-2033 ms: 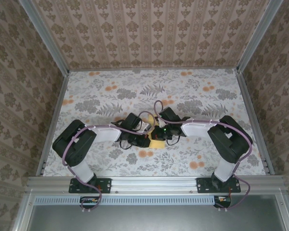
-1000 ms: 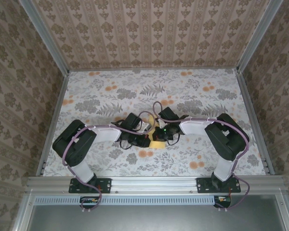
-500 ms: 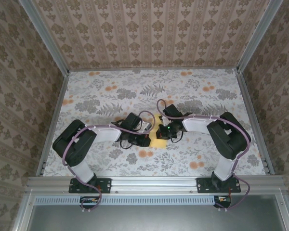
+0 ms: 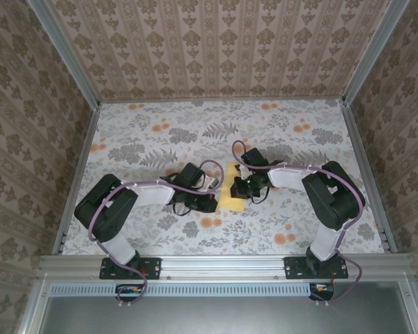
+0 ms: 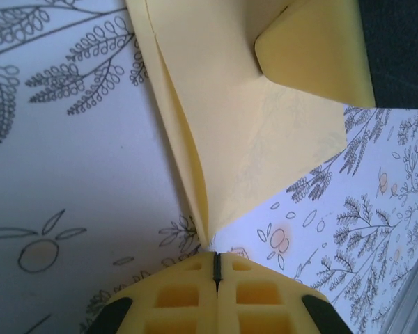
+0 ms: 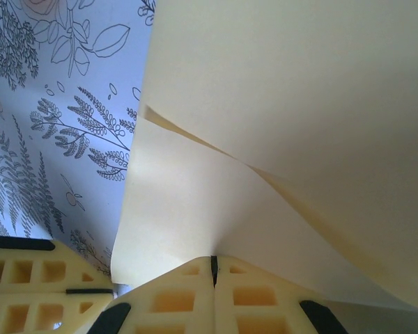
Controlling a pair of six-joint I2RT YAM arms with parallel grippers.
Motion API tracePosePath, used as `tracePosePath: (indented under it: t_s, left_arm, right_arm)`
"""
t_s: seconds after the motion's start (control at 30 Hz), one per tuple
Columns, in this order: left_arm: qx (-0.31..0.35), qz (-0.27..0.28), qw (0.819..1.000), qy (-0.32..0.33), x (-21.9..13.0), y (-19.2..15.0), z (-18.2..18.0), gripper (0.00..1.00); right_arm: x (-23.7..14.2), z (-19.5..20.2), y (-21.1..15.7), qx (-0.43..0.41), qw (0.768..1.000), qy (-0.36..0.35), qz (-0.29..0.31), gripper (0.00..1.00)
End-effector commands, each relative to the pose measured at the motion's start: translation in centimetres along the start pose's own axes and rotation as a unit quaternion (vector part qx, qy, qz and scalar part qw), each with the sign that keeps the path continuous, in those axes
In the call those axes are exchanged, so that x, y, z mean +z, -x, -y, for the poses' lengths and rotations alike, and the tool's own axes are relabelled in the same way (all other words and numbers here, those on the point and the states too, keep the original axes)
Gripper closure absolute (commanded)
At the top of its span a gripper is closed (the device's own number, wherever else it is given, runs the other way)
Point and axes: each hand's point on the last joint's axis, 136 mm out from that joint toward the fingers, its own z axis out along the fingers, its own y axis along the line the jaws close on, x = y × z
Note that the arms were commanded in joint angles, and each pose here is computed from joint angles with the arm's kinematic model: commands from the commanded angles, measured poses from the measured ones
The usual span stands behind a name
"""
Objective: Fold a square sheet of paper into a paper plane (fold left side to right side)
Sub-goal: Fold the triangle a second time at the center of the table.
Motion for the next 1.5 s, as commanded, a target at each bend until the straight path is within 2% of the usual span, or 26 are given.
tracePosePath:
  t_s: [0.0, 0.23, 0.57, 0.93, 1.47]
  left_arm:
    - [0.007, 0.014, 1.0, -0.021, -1.5, 0.9, 1.8, 0.95]
    - [0.012, 0.003, 1.0, -0.005, -0.6, 2.1, 1.1, 0.87]
    - [0.008, 0.001, 1.0, 0.015, 1.0, 3.3, -0.3, 0.85]
    - [-0.01, -0.029, 0.997, 0.065, 1.5, 0.8, -2.9, 0.86]
    - [-0.029, -0.047, 0.995, 0.085, 1.9, -1.1, -4.3, 0.9]
  right_arm:
    - [0.3, 2.1, -1.2, 0.014, 0.999, -0.039, -0.015, 1.0]
    - [0.4, 2.0, -1.4, 0.014, 0.999, -0.037, -0.017, 1.0]
    - [0.6, 2.0, -1.7, 0.015, 0.999, -0.036, -0.021, 1.0]
    - [0.0, 1.7, -1.3, 0.004, 0.999, -0.042, -0.021, 1.0]
    - [-1.7, 3.7, -0.6, 0.01, 0.998, -0.067, -0.016, 1.0]
